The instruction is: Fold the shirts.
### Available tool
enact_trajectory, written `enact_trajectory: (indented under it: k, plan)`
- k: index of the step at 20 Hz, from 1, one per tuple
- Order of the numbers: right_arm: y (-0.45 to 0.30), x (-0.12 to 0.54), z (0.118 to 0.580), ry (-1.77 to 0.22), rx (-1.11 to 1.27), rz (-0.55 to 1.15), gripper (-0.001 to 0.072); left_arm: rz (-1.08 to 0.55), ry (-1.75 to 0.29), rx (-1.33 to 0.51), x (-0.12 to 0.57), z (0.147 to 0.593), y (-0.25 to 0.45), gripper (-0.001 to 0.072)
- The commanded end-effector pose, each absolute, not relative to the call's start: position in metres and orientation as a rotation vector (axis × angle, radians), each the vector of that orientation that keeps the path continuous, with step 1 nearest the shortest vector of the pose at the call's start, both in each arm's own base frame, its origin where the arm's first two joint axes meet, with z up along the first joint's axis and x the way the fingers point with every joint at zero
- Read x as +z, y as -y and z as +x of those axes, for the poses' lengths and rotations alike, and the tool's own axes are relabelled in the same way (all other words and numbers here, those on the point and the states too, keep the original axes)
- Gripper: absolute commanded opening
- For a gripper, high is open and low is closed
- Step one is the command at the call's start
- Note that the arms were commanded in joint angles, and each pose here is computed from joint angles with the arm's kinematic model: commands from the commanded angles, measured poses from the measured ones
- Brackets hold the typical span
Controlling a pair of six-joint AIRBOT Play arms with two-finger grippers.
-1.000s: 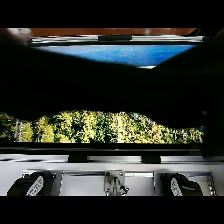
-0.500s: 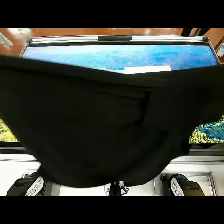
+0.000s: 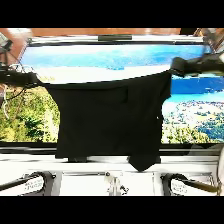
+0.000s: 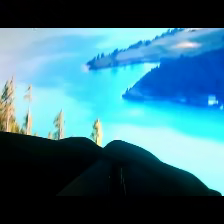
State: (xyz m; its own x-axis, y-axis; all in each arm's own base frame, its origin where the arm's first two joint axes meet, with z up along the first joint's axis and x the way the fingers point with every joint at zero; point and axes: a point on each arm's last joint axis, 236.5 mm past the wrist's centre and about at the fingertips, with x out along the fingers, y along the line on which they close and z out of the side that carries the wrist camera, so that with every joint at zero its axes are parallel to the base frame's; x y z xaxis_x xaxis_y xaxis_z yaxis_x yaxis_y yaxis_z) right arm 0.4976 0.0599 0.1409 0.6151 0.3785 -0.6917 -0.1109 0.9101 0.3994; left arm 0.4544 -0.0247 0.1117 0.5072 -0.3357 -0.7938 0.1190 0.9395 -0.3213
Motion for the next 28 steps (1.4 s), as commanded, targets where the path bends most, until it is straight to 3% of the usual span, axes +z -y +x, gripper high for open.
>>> enact_trajectory:
  k: [1,5,9,16,18,24,28]
  plan:
    - [-0.066,0.104,0.585,-0.654,0.194,0.357,0.0069,-0.312,-0.970,-0.237,0.060,0.523,0.015,0.0034]
    - [-0.084,0.040,0.611,-0.673,0.176,0.336,0.0070,-0.434,-0.943,-0.248,0.023,0.569,0.023,0.0034]
    - [-0.078,-0.004,0.615,-0.737,0.154,0.339,0.0070,-0.450,-0.974,-0.225,-0.012,0.576,0.021,0.0034]
    - [-0.076,0.038,0.609,-0.688,0.170,0.294,0.0070,-0.448,-1.067,-0.286,-0.012,0.554,0.035,0.0034]
    - [-0.079,0.035,0.587,-0.781,0.199,0.247,0.0070,-0.450,-1.178,-0.343,-0.018,0.528,0.045,0.0034]
    - [-0.060,-0.030,0.445,-1.454,0.225,0.161,0.0070,-0.274,-1.648,-0.393,-0.043,0.418,0.028,0.0033]
    - [-0.054,-0.030,0.391,-1.684,0.222,0.145,0.0070,-0.292,-1.756,-0.378,-0.039,0.396,0.031,0.0033]
